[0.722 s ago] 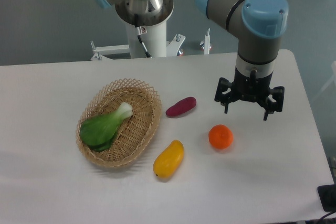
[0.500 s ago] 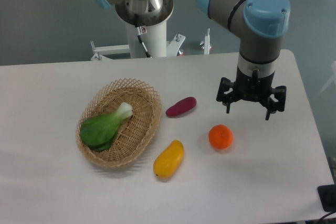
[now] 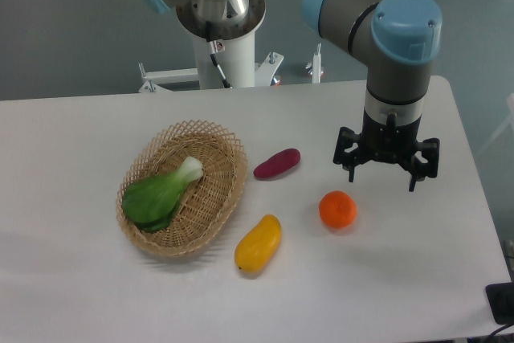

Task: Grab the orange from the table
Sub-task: 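Lower the open gripper down around the orange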

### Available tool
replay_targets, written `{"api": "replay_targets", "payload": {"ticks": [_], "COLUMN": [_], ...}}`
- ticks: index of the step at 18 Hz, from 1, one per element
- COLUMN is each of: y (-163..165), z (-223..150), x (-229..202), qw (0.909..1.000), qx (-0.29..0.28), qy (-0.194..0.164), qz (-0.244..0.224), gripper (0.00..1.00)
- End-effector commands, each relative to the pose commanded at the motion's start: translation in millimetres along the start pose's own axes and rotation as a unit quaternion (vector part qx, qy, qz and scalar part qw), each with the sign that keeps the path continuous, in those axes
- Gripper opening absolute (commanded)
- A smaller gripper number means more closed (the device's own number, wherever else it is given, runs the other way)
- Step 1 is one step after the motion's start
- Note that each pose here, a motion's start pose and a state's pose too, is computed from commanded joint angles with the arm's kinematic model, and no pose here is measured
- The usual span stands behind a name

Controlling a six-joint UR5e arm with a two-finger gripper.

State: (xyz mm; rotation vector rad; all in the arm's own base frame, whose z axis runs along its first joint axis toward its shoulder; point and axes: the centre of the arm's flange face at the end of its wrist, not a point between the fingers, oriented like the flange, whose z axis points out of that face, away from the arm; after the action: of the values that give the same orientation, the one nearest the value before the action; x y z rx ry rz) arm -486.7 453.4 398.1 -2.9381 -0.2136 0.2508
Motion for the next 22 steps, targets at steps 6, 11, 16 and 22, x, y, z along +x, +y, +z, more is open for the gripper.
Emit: {"api": "replay_targets", "payload": {"ticks": [6,11,16,22], "y": [2,7,9,29], "z": [56,102,119,142], "x": [12,14,16,15], "qw": [0.9992,0.9974,0.9972,0.9924], "qx": [-0.025,-0.048,-0.042,-0.028], "qy": [0.029,0.052,0.054,0.094], "qz": [-0.013,-0.013,-0.029,-0.074], "gripper": [1.0,1.0,1.0,1.0]}}
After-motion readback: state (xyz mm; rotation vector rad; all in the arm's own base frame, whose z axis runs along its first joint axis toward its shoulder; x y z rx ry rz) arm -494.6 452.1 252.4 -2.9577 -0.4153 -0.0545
